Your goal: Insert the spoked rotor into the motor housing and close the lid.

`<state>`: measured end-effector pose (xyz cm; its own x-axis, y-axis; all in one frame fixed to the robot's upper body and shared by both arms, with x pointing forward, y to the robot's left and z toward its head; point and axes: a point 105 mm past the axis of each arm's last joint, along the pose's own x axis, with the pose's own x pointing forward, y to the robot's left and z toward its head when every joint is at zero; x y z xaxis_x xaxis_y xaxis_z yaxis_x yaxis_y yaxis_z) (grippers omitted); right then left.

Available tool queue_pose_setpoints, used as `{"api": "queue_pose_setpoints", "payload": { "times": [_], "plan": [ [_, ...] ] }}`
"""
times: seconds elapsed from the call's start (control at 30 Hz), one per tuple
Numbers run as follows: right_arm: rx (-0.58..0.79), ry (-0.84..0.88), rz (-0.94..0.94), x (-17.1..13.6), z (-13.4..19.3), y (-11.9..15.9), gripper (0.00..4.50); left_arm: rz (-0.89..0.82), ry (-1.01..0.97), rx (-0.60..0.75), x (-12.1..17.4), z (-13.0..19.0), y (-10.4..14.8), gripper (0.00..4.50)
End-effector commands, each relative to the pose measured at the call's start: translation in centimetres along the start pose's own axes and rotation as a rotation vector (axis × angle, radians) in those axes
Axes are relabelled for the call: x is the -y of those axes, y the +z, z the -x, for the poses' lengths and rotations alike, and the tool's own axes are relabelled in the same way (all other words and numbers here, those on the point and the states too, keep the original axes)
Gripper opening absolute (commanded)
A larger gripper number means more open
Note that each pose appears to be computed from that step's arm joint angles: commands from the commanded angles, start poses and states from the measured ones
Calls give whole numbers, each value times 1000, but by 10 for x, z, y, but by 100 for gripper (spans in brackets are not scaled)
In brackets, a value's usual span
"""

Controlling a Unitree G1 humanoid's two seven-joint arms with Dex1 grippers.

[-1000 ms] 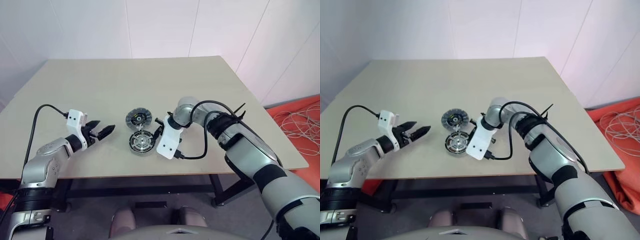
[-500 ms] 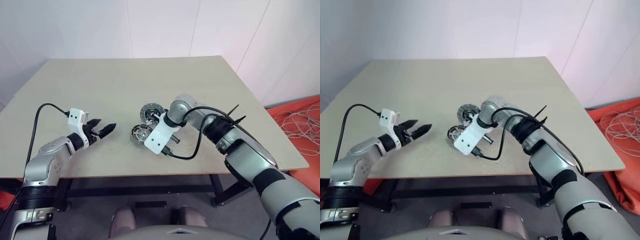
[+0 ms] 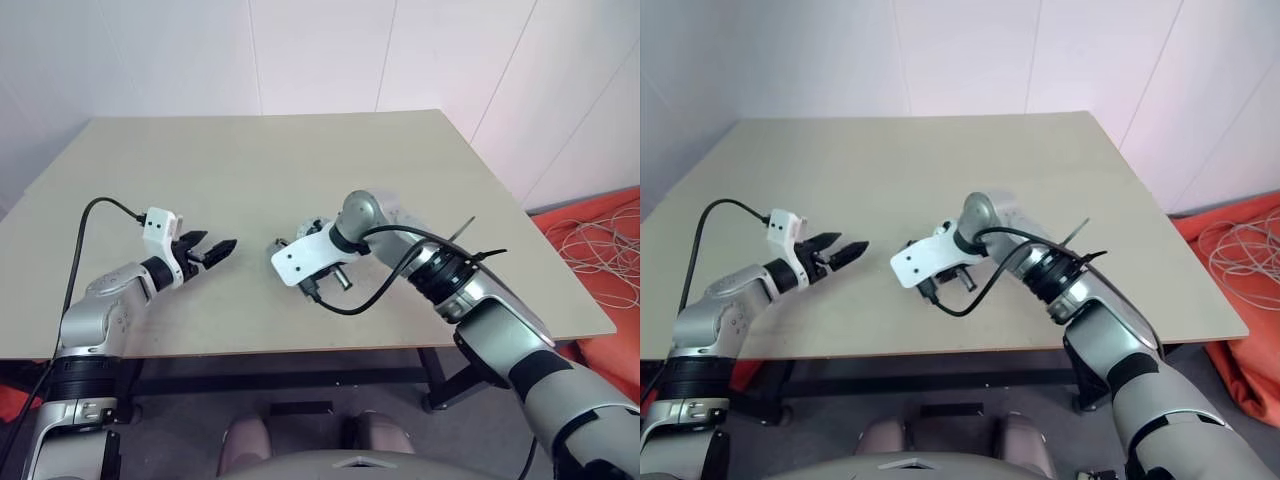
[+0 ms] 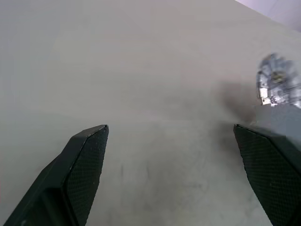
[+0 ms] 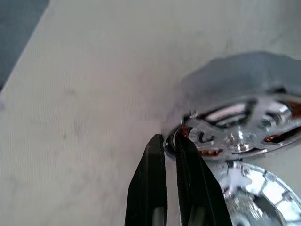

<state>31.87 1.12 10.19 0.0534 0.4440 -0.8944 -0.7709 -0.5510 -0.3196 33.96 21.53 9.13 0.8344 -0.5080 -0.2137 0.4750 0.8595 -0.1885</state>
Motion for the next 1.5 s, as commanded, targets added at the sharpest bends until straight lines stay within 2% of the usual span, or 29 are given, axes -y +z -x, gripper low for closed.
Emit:
{"api": "queue_pose_setpoints", "payload": {
  "times": [0.03,0.4,0.43,0.47,0.8,0.83,0.93,1.2,1.5],
  "plan": [
    [25,-80,15,15,9,12,0,-39,-6,39,2,1,13,450],
    [23,-138,13,28,5,14,0,-36,3,39,1,2,11,450],
    [25,-137,18,28,5,14,71,-35,3,38,0,2,11,450],
    [26,-134,24,27,5,14,92,-34,3,37,0,2,11,450],
    [83,-155,72,25,19,30,430,-48,36,52,-13,13,17,450],
    [88,-164,77,26,20,31,440,-52,45,51,-15,15,17,450],
    [97,-174,91,28,19,32,440,-58,65,40,-22,23,15,450],
    [10,-151,216,29,2,18,440,-64,80,35,-25,34,13,450],
    [-58,-111,227,29,-11,-2,440,-56,83,29,-22,36,9,450]
  ]
}}
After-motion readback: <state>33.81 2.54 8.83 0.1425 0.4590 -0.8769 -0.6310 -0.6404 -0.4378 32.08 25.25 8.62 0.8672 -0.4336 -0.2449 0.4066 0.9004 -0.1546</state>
